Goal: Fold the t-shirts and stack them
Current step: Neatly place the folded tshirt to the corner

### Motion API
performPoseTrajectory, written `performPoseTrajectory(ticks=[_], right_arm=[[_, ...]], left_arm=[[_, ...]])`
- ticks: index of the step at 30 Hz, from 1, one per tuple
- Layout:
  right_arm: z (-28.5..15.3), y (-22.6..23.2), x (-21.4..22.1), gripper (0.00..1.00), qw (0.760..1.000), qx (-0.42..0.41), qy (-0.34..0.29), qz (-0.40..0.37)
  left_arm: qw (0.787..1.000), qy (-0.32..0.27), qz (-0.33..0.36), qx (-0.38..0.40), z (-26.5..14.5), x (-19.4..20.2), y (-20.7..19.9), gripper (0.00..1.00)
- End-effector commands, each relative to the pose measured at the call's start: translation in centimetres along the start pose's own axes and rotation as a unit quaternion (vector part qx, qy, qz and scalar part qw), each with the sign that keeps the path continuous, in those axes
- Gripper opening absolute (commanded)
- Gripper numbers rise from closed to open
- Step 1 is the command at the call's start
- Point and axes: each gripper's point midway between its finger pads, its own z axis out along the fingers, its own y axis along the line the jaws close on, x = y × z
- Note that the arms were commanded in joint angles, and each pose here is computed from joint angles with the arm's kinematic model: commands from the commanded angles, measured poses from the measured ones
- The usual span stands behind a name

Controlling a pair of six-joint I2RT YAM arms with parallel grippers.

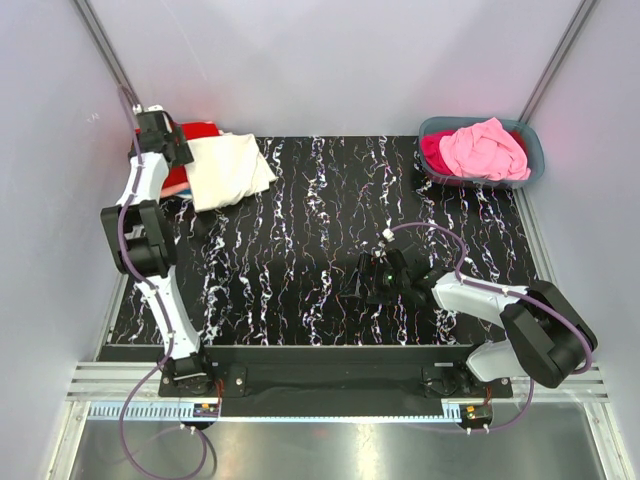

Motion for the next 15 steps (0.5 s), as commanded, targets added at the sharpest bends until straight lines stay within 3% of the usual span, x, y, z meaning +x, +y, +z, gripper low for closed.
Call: performPoseTrajectory(ticks=[1, 15], right_arm=[[0.0, 1.3, -1.1, 0.9, 1.0, -0.011, -0.017, -0.018], [0.0, 1.3, -1.1, 0.9, 1.0, -0.012, -0.016, -0.018]], left_arm=[[0.993, -0.089, -0.015, 0.082, -3.8, -6.0, -2.5, 0.76], [0.984, -0.072, -0.038, 0.16, -1.8, -4.3, -4.5, 0.72]])
